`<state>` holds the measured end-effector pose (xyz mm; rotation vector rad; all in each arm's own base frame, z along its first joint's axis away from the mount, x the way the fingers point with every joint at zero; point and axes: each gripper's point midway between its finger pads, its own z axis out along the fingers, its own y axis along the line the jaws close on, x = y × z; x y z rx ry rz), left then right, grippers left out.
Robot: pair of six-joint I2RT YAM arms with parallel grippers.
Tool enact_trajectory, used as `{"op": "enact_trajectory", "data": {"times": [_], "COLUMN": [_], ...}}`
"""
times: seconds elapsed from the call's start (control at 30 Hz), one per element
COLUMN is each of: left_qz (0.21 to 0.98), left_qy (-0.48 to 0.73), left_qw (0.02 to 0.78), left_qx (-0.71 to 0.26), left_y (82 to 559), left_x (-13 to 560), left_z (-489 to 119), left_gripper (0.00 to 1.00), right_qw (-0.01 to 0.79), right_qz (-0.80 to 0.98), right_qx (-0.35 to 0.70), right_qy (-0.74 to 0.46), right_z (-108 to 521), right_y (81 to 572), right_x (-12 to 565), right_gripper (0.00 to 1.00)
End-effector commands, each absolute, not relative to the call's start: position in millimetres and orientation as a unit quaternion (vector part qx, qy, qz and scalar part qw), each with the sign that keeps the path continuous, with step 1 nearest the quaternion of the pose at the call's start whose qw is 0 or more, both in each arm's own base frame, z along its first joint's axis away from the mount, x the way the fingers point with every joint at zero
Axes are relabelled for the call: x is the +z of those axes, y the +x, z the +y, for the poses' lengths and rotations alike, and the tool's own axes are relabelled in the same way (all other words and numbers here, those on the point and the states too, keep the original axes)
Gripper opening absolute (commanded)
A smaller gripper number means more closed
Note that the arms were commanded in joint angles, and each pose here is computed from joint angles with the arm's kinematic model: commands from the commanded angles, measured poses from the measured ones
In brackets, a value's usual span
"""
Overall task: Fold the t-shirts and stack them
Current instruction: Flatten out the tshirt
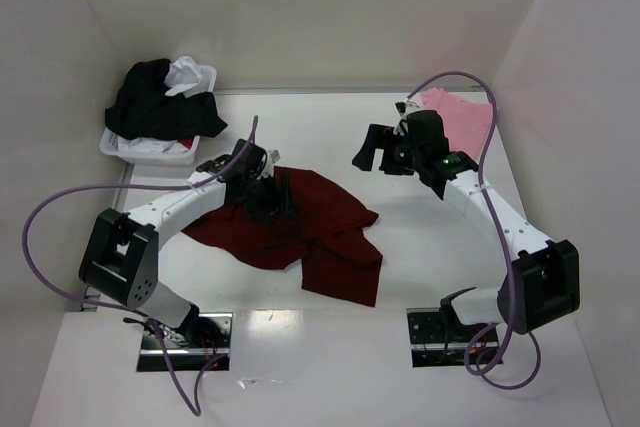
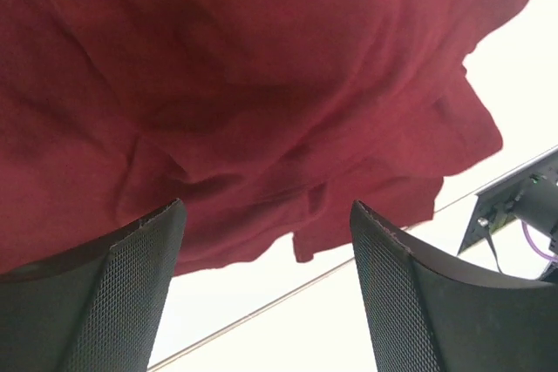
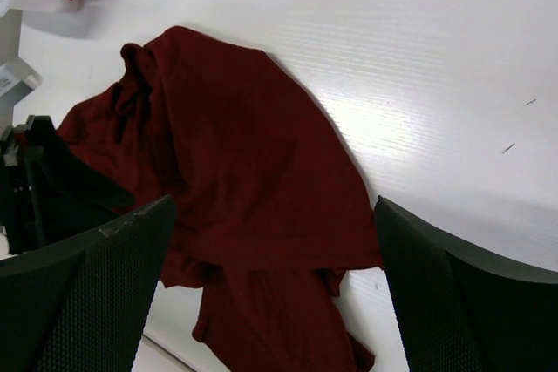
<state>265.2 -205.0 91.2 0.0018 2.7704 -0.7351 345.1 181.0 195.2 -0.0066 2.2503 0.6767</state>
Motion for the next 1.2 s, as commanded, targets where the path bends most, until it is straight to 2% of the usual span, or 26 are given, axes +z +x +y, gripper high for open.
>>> {"op": "enact_trajectory", "data": {"times": [0.0,0.17,0.23,0.4,0.6,0.7,0.83,1.07,1.13,1.17], "left_qz": [0.963,0.971,0.973,0.973,0.964,0.961,0.944,0.849,0.821,0.815], "left_qy": [-0.013,-0.021,-0.023,0.007,0.021,0.031,0.05,0.151,0.175,0.181], "left_qw": [0.116,0.103,0.096,0.081,0.108,0.121,0.161,0.229,0.248,0.25], "left_qx": [-0.242,-0.214,-0.211,-0.214,-0.243,-0.247,-0.282,-0.451,-0.484,-0.491], "left_y": [262.7,260.6,259.7,256.0,273.3,280.6,299.2,328.1,337.2,344.3], "left_x": [74.2,60.1,55.2,49.5,74.5,84.4,135.1,248.5,275.2,277.2], "left_z": [-202.6,-197.5,-197.1,-212.5,-229.9,-233.0,-248.5,-318.7,-333.3,-339.3], "left_gripper": [0.83,0.83,0.78,0.52,0.0,0.0,0.0,0.0,0.05,0.12], "right_qw": [0.406,0.397,0.401,0.405,0.415,0.425,0.435,0.469,0.479,0.478], "right_qz": [0.873,0.877,0.875,0.873,0.87,0.864,0.861,0.849,0.843,0.843], "right_qx": [0.269,0.269,0.27,0.27,0.267,0.269,0.264,0.232,0.228,0.23], "right_qy": [-0.004,0.001,0.001,0.001,0.008,0.012,0.017,0.071,0.085,0.091], "right_z": [181.3,180.4,180.2,179.4,176.5,175.6,173.0,152.7,148.0,148.2], "right_y": [349.4,346.0,345.3,344.8,344.8,346.0,347.8,352.4,353.3,353.3], "right_x": [209.5,204.3,207.4,210.7,214.7,221.1,225.3,235.2,238.7,239.2], "right_gripper": [1.0,1.0,1.0,1.0,0.99,0.99,0.99,0.99,0.99,0.99]}}
